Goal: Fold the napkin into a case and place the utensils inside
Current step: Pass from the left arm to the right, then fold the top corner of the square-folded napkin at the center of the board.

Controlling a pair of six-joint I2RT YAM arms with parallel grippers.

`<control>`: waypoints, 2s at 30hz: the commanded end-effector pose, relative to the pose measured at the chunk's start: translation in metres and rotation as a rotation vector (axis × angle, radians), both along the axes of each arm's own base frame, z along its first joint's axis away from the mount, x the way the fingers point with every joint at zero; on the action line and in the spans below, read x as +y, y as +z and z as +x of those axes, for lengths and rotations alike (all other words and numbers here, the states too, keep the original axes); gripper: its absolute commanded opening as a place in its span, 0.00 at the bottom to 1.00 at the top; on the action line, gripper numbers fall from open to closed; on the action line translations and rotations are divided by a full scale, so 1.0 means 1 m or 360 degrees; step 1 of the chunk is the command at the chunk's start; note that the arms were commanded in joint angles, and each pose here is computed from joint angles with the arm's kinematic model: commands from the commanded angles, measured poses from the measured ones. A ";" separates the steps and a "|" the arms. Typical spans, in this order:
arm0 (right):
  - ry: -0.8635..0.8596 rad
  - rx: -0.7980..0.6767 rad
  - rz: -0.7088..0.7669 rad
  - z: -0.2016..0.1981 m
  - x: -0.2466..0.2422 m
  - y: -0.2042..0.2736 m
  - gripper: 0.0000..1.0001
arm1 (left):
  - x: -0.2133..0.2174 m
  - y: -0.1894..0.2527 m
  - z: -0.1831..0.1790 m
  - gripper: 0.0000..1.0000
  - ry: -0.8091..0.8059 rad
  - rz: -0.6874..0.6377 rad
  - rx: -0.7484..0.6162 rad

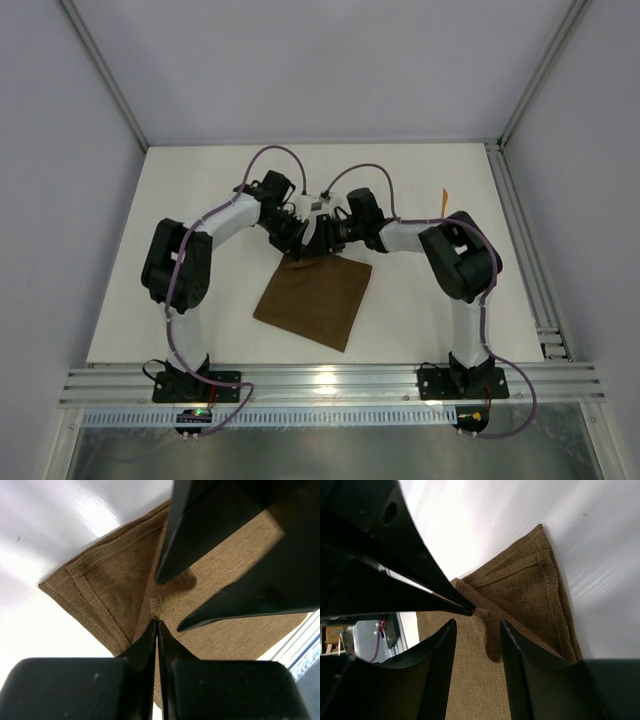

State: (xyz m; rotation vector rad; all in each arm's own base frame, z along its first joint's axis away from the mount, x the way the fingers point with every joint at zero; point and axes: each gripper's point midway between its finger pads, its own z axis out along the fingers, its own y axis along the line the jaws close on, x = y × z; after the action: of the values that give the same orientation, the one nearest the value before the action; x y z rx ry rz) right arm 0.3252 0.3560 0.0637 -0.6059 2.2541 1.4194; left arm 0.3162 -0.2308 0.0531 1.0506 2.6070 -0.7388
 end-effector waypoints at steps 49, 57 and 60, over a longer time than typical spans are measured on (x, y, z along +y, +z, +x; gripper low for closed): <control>0.0343 -0.0225 -0.0329 -0.169 -0.053 -0.025 0.03 | 0.038 -0.041 -0.044 0.25 -0.0083 0.0354 0.0061; 0.0292 -0.0179 -0.0373 -0.180 -0.062 -0.026 0.03 | 0.042 -0.044 -0.037 0.24 -0.0073 0.0396 0.0015; 0.0288 -0.0159 -0.0374 -0.185 -0.062 -0.028 0.03 | 0.041 -0.044 -0.037 0.25 -0.0076 0.0390 0.0014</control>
State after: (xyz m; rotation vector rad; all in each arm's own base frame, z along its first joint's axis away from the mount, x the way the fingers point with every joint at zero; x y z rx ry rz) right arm 0.1444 0.2940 0.0335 -0.9686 2.3588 1.1869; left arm 0.2659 -0.1991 0.0180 1.1676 2.7665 -0.5549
